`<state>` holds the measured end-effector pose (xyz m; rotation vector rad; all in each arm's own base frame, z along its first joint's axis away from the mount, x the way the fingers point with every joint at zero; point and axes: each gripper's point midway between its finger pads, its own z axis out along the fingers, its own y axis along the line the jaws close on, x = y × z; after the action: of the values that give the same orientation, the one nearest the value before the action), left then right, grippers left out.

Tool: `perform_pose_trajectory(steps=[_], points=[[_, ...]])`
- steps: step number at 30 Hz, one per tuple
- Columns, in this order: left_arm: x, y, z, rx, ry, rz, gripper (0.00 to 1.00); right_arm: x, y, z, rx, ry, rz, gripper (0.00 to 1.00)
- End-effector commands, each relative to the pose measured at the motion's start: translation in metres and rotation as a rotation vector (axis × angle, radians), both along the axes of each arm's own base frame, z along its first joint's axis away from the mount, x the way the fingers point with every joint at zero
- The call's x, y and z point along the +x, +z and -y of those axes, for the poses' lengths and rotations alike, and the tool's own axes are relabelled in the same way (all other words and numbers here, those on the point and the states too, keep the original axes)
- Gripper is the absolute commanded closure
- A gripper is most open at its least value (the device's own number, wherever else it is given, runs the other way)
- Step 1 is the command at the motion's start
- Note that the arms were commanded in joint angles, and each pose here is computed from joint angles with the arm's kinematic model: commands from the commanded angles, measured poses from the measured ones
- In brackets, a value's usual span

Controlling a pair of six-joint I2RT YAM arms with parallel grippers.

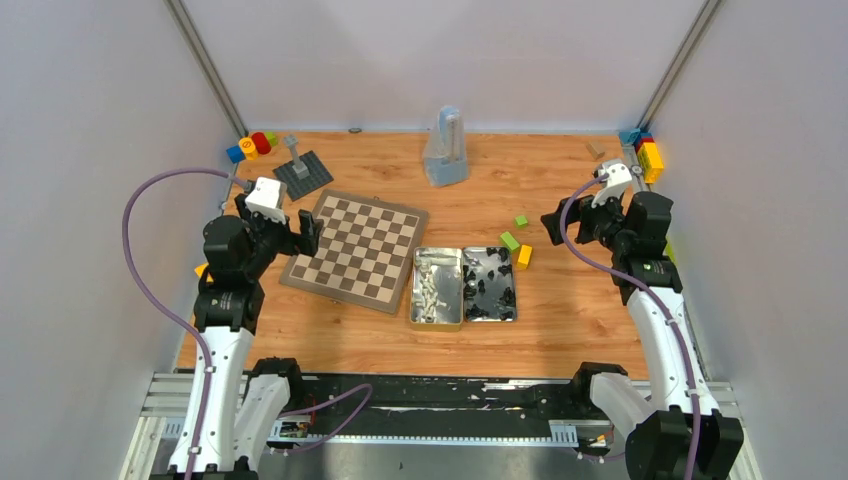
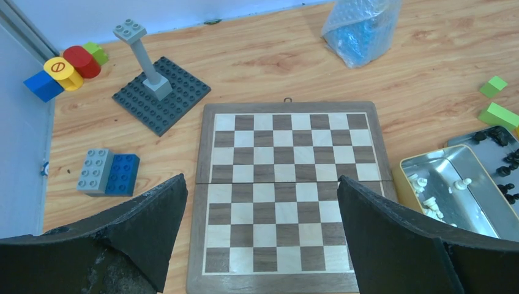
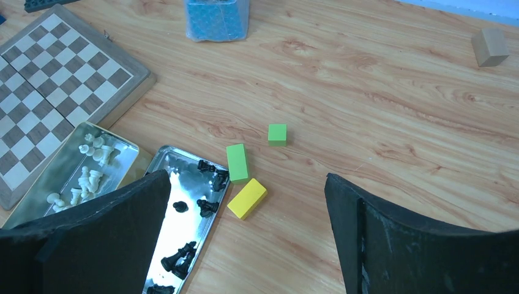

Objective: Set up the chess pieces on the board
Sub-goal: Move the distractor to the center of the board.

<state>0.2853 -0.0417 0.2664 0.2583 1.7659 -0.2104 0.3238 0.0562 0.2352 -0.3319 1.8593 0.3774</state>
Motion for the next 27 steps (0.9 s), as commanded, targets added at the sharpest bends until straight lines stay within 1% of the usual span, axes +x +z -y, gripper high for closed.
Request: perform_pose_trajectory(steps=[1,12,19,23,27], points=[[-0.001,0.007,-0.001,0.028,-0.011,0.034,0.0,-0.002,0.008,-0.001,-0.016,0.024,0.044,0.0],[0.002,-0.003,-0.009,0.074,0.017,0.002,0.0,0.0,0.005,-0.001,-0.018,0.025,0.035,0.0],[-0.003,0.0,-0.007,0.111,-0.018,-0.005,0.0,-0.005,0.0,-0.007,-0.018,0.072,0.032,0.0],[-0.01,0.002,0.007,0.124,-0.114,-0.004,0.0,0.005,-0.01,-0.003,-0.014,0.039,-0.038,0.0],[-0.01,-0.001,0.009,0.122,-0.126,-0.006,0.0,0.021,-0.025,-0.006,-0.041,0.007,-0.117,0.0]])
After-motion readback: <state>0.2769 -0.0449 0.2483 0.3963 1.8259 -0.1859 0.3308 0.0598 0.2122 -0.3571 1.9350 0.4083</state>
